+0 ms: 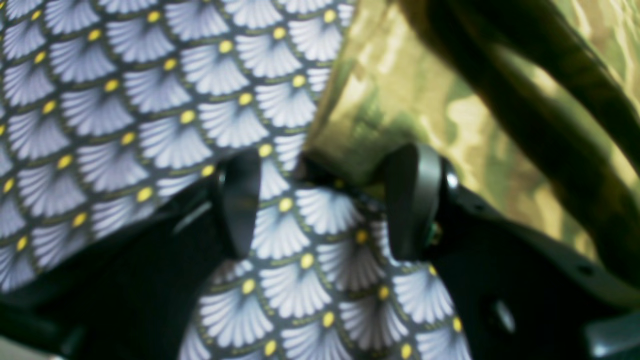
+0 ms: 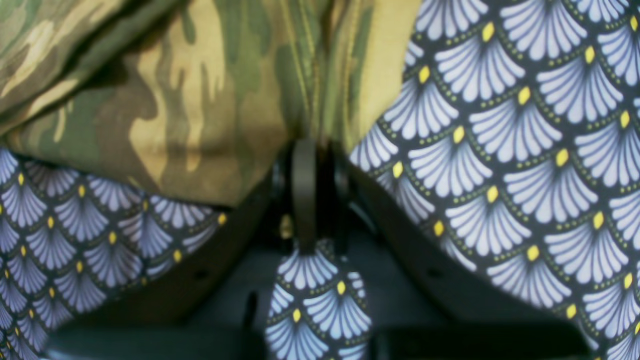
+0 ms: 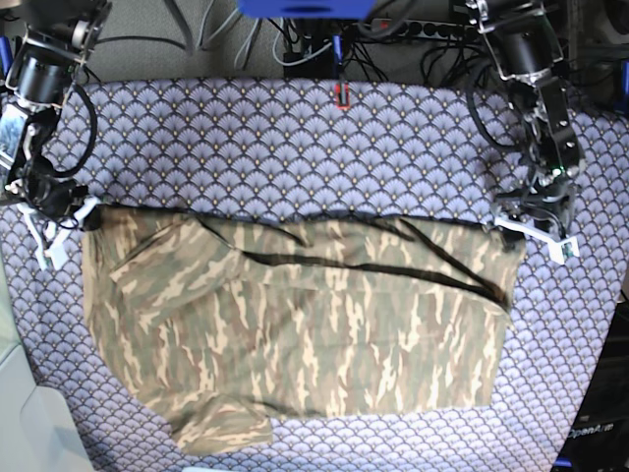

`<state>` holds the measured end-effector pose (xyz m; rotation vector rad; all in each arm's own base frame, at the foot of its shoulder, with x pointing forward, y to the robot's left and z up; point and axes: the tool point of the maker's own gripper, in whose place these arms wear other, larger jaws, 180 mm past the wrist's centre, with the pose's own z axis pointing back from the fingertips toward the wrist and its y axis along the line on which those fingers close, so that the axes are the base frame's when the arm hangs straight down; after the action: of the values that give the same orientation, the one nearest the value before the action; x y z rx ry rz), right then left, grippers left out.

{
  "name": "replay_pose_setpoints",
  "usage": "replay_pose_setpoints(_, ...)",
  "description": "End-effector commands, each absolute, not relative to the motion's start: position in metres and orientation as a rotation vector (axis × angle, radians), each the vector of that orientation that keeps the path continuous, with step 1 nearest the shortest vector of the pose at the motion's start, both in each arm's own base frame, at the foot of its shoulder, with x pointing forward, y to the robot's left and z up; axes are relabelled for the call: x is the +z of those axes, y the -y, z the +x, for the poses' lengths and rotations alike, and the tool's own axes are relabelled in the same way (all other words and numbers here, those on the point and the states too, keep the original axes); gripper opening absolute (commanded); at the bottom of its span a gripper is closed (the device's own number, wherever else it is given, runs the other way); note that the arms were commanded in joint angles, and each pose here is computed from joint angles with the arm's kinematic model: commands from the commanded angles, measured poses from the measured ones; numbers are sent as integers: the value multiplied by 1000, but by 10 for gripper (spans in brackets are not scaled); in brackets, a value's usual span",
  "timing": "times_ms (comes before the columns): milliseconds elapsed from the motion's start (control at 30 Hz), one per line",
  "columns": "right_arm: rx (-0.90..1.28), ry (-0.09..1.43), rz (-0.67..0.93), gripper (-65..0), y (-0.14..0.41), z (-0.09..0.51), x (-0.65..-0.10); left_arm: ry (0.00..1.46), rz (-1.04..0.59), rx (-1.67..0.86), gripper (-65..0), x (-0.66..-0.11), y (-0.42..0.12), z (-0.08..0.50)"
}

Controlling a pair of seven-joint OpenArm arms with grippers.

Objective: Fold the T-shirt properly
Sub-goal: 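Drag the folded edge back toward the robot with both grippers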

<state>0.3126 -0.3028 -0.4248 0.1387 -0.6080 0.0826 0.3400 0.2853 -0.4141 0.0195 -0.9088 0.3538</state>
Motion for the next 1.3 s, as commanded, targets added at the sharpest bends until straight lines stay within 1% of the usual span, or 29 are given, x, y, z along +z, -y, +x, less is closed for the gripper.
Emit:
replay_pose_setpoints(0,101,584,128,-650,305,310,-425,970,10,350,-266,-398,-283,352)
replay_pose_setpoints(267,100,583,129,-650,305,310,-425,975,6,354,-266,-398,-282,353)
replay_pose_setpoints(400,99,582,130,-650,305,309,-425,1042,11,360,-266,-387,-285,364)
replay_pose_setpoints(667,100,577,130,-650,304,309,-426,1067,7,356,-267,-381,-283,370)
replay_pose_setpoints(767,100,577,130,-650,304,309,-426,1034,-1,370,-268,-395,-282,367)
replay_pose_setpoints(1100,136,556,133,-650,297,308,-430,1024,-8,400,-271,-417,-282,365)
replay_pose_setpoints(1133,143,553,135,-650,295,308,-431,1029,-7,400,-277,-417,-282,365)
replay_pose_setpoints(1167,149,550,136,-650,294,308,-431,1032,-7,399,-298,-416,-282,366)
replay_pose_setpoints(1200,150,549,136,-650,293,308,-431,1032,-7,399,-334,-415,-282,366)
replay_pose_setpoints(1267,150,548,138,-650,293,308,-432,1027,-8,400,-439,-417,-282,365)
